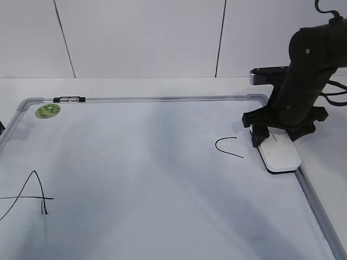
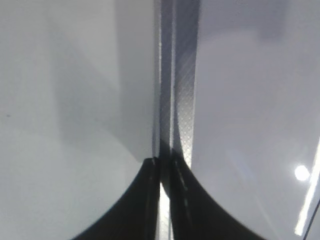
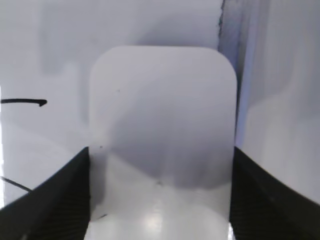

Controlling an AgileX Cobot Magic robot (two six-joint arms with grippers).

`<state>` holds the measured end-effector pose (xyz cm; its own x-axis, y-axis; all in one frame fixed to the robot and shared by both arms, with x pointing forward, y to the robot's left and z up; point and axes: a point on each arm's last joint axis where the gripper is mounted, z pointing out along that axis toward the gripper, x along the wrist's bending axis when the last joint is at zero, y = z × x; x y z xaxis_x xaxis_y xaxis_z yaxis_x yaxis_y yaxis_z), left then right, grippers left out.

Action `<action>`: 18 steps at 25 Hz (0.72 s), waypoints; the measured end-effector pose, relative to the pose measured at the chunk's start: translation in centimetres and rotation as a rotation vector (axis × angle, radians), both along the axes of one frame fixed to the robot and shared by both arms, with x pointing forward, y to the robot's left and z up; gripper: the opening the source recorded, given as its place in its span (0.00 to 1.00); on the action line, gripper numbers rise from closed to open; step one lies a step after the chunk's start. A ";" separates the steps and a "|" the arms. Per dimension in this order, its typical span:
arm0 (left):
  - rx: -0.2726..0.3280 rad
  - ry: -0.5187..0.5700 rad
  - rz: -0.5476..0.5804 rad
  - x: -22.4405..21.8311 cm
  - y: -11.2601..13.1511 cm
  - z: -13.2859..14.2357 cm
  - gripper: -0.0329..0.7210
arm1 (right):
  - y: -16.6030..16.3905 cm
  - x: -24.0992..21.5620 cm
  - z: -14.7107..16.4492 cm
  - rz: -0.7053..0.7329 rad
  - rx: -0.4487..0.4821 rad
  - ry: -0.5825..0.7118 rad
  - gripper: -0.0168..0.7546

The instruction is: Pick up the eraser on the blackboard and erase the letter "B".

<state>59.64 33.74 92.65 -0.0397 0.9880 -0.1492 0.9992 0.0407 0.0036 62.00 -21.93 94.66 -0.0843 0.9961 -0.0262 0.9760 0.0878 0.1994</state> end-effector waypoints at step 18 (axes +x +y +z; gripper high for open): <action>0.000 0.000 0.000 0.0 0.0 0.0 0.08 | 0.0 0.0 0.0 -0.039 0.011 0.005 0.72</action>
